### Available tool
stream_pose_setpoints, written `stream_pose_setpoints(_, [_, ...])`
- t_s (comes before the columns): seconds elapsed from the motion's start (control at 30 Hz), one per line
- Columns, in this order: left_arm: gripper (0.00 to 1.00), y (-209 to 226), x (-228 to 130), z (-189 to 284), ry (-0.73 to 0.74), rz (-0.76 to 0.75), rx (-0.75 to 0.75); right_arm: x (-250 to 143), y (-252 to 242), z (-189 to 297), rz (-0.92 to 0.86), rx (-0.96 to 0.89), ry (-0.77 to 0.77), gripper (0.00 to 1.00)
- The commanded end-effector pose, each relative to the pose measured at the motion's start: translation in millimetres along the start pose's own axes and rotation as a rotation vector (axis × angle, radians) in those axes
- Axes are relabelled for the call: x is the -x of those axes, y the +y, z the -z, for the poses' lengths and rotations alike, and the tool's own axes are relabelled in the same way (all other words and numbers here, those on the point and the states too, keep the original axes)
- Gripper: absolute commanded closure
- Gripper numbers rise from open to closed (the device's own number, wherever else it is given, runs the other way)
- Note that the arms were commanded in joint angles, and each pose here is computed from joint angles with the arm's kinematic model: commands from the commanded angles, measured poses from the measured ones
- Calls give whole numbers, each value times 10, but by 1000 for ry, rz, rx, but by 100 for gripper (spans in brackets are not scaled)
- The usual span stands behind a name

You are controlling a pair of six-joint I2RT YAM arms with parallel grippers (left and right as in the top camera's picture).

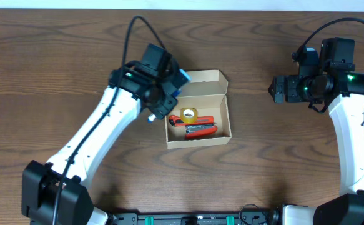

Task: Pack container
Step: 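Carry the blue marker over the box and lower it inside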

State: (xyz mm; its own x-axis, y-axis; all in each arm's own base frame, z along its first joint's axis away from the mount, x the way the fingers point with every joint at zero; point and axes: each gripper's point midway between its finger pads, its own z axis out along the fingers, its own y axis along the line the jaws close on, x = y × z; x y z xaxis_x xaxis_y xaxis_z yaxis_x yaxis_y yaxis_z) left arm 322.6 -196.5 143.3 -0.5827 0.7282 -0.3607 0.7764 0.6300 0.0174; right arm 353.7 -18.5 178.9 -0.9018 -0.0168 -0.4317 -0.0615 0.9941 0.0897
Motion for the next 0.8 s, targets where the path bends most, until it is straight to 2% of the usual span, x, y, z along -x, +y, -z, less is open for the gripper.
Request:
stream_pose_setpoints(0.0, [94,-143,30,48,19,-206,20,18,-20,69,7,-8,-20,1])
stream_pose_setpoints(0.27, [94,-610,77,15,33,-570,-34,18,-20,69,7,-8,-20,1])
stream_pose_setpoints(0.57, [94,-754,394,-65,-70,-629,-4,18,-20,69,7,-8,-20,1])
stream_pose_setpoints(0.77, [94,-704,332,-319,-14,-614,-27,8,-18,69,6,-7,-16,1])
